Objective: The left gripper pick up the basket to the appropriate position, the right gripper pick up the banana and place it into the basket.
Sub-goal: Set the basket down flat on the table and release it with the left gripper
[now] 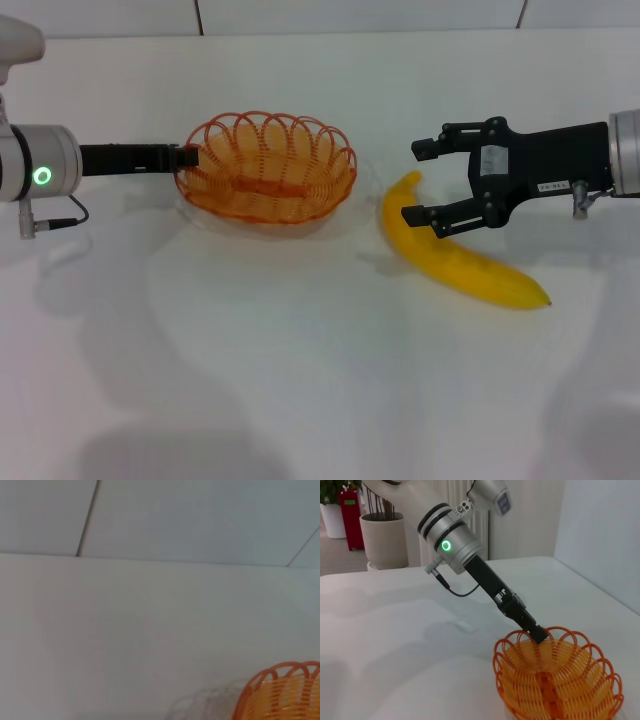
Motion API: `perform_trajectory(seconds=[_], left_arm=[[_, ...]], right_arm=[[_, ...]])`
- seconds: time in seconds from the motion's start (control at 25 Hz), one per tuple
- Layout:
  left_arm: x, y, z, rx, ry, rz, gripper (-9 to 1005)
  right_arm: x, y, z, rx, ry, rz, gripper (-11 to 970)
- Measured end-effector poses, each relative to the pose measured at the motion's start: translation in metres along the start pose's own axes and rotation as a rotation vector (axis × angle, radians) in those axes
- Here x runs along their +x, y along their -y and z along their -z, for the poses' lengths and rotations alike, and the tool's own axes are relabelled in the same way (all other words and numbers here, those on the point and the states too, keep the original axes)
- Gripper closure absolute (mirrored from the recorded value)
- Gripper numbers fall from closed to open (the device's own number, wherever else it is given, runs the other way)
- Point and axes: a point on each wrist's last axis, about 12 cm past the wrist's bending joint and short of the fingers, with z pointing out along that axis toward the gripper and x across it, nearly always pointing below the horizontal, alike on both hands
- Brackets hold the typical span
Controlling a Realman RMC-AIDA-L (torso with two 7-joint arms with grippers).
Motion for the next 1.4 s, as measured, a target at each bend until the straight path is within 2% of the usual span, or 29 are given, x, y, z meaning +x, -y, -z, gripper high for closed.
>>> perform_trajectory(seconds=[0.8, 1.04, 1.24, 1.4], left_arm=[[0.0042, -0.0035, 0.0013, -0.014, 0.009, 0.006, 927], [0.0039, -0.0072, 0.0043, -0.025, 0.032, 0.019, 863], [0.0025, -0.0056, 0.0043, -0.012, 0.047, -0.020, 809], [0.0019, -0.0031, 0.0046, 0.009, 0.057, -0.051, 624]], right_arm=[[0.0006, -0.0002, -0.0004, 0.003, -0.001, -0.002, 80], [0.0017, -0.0007, 0.0001, 0.004, -0.001, -0.005, 80], [0.0028, -0.0010, 0.0005, 0.007, -0.003, -0.006, 80], [0.0029, -0.0010, 0.0006, 0.007, -0.003, -0.006, 79]])
